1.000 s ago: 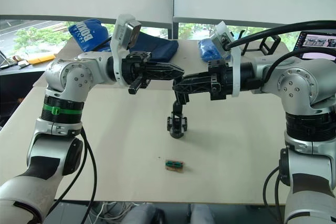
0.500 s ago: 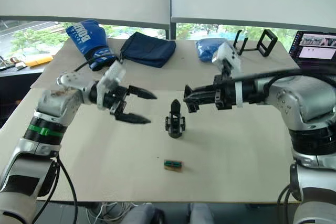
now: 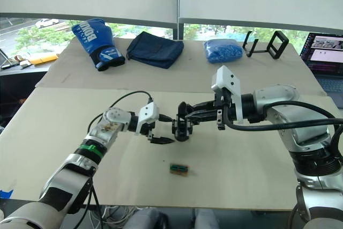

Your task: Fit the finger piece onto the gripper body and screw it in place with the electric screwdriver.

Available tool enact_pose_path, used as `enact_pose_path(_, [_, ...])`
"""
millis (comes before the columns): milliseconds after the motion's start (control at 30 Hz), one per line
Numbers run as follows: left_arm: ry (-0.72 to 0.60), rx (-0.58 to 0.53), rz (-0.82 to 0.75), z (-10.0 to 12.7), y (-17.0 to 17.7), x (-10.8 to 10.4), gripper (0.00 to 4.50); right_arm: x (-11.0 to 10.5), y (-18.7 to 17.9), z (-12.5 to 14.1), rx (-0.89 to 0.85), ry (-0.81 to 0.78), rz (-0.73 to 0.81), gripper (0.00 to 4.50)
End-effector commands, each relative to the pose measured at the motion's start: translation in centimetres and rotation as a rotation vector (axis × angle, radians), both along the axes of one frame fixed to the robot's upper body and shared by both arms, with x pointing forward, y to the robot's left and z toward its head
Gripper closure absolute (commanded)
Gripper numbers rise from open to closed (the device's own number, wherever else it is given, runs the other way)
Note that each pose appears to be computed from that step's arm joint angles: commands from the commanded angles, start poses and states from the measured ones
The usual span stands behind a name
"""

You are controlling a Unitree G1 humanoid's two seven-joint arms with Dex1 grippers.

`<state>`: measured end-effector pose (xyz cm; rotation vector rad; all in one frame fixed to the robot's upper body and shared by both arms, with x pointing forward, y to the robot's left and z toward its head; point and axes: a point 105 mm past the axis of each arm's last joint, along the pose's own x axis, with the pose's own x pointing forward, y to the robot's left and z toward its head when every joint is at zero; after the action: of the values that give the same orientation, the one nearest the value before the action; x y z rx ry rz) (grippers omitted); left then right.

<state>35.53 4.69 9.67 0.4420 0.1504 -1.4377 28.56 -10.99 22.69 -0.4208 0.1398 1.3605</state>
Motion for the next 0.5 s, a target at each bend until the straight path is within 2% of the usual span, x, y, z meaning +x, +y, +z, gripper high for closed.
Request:
enact_pose_path(33, [-0.032,-0.029,-0.014,0.4,-1.0,-0.1,0.0,-0.7,0.3,1.2,0.033,-0.077,0.038,4.2])
enact_pose_path(133, [-0.018,-0.063,-0.025,0.5,-2.0,-0.5,0.0,-0.7,0.3,0.7,0.04,-0.092,0.039,4.2])
enact_pose_path(233, [-0.013,-0.074,-0.027,0.4,-2.3,-0.4,0.81,-0.9,0.7,0.0,0.047,-0.115,0.06,4.2])
enact_pose_path(333, [-0.015,-0.06,-0.044,0.0,-2.4,-0.5,2.15,-1.1,1.1,-0.5,0.072,-0.145,0.093,4.2])
enact_pose_path(500, [-0.016,-0.039,-0.075,-0.3,-2.5,-0.3,2.17,-0.7,1.9,-1.4,0.12,-0.174,0.134,4.2])
